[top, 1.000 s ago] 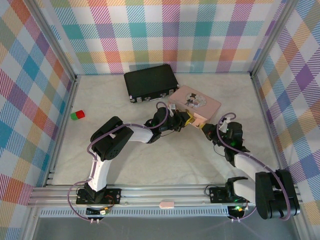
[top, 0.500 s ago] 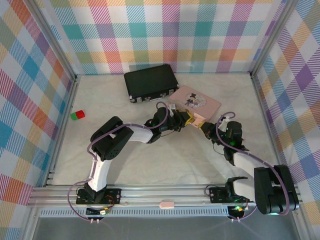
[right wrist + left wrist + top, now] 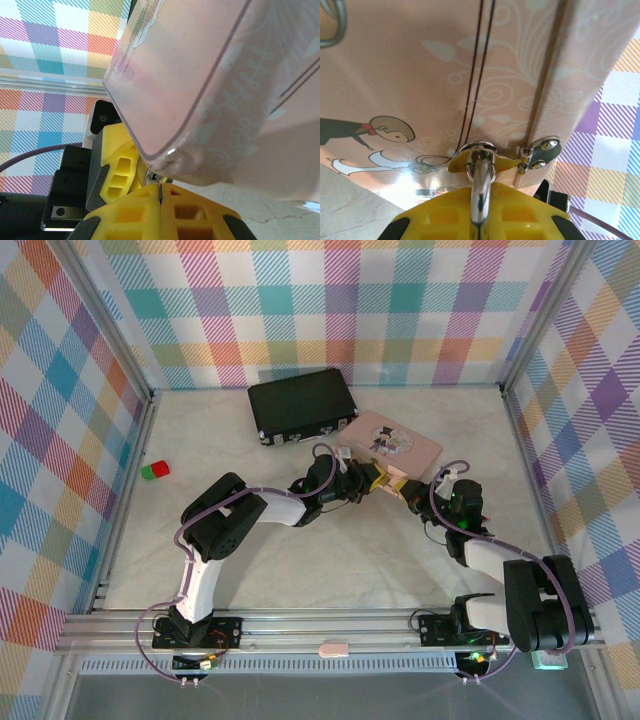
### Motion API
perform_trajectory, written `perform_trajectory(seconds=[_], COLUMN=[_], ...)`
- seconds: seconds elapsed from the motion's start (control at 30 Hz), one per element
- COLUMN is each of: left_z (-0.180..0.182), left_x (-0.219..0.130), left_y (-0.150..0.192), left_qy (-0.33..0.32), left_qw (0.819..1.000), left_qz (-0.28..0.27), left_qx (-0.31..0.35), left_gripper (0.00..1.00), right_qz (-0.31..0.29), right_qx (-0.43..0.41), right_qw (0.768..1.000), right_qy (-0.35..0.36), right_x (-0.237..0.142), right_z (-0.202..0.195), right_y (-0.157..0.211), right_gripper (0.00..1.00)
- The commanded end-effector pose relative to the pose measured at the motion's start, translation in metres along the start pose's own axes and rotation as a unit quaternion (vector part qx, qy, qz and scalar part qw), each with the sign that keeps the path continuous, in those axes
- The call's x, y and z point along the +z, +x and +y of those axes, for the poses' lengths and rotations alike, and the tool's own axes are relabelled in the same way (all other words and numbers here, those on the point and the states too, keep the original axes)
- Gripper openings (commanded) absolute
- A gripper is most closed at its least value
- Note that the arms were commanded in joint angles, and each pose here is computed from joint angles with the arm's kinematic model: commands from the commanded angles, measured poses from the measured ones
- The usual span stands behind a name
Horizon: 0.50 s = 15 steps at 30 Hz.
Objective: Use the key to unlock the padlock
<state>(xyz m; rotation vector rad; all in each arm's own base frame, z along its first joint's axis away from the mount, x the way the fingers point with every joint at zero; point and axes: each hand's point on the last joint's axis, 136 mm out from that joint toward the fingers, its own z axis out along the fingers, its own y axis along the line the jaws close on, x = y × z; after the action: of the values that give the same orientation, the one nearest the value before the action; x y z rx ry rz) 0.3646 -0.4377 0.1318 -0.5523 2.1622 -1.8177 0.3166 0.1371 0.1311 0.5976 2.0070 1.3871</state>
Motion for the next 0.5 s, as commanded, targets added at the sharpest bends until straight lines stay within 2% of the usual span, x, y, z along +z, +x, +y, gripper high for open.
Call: perform_trajectory(seconds=[0.0,0.47], left_z=[-0.0244,-0.0308], left_x=[0.0018,0.0028], left_y=[0.0041,0.0075], left_qy=[0.05,0.059], left_qw=[0.999,0.998], left_qz=[0.002,0.006], left_qx=[0.007,0.004], left_gripper=[0.0,0.0], right_qz=[-0.011,-0.014], right_qx=[-0.023,-0.015], right_qw=[0.999,0.999], right_qy=[-0.031,-0.048], right_x=[-0.0021,0.0065], right_z=[0.0239,0.026], right_y=[-0.0094,-0.0127], right_gripper=[0.0,0.0])
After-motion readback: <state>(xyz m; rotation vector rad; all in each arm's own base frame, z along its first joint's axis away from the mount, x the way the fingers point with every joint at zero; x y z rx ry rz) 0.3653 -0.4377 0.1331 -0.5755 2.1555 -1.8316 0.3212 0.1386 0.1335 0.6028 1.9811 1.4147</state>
